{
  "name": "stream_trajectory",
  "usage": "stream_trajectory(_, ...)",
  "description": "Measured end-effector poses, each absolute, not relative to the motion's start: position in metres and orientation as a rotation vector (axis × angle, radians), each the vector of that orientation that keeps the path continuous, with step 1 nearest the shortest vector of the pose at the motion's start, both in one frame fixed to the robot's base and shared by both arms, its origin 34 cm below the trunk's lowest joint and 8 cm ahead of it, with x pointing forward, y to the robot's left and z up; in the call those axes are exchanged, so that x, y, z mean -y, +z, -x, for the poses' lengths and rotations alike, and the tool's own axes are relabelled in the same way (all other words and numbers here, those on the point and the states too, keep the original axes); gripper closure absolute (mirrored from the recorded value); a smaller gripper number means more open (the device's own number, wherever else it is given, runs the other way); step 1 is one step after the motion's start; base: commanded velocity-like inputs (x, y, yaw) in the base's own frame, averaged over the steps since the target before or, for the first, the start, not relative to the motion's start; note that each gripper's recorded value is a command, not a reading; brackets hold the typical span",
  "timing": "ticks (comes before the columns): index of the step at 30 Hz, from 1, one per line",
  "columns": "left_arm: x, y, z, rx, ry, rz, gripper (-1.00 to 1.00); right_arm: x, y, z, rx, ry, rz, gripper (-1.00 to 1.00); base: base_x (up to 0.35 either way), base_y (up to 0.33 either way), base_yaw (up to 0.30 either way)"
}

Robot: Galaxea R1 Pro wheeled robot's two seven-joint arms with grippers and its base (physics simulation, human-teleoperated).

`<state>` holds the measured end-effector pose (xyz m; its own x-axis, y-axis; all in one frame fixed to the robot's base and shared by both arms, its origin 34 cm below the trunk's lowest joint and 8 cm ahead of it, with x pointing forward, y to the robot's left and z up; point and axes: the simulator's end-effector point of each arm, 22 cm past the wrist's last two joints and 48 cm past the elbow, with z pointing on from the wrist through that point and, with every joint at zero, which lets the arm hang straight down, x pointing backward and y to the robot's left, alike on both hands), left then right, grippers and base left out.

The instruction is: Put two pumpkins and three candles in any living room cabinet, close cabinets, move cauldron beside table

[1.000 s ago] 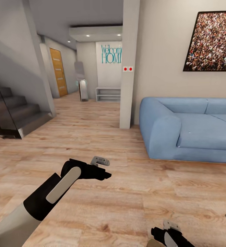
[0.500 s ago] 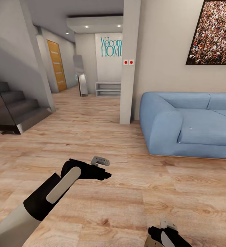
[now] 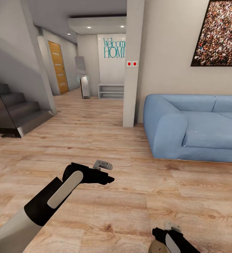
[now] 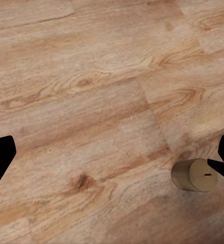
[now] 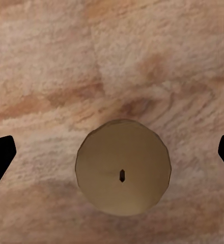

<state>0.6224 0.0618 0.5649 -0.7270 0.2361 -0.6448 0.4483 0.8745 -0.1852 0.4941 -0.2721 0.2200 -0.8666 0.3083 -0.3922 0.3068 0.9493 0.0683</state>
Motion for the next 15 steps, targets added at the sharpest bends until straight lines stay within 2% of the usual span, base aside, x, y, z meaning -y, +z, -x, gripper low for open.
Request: stream_trajectory(15,-0.062,0.549,-0.624,-2.431,-0.448,-0.489,-1.00,0.276,0.212,-0.495,-2.706,-0.005,-0.447,-1.00,0.000,0.000,0.000)
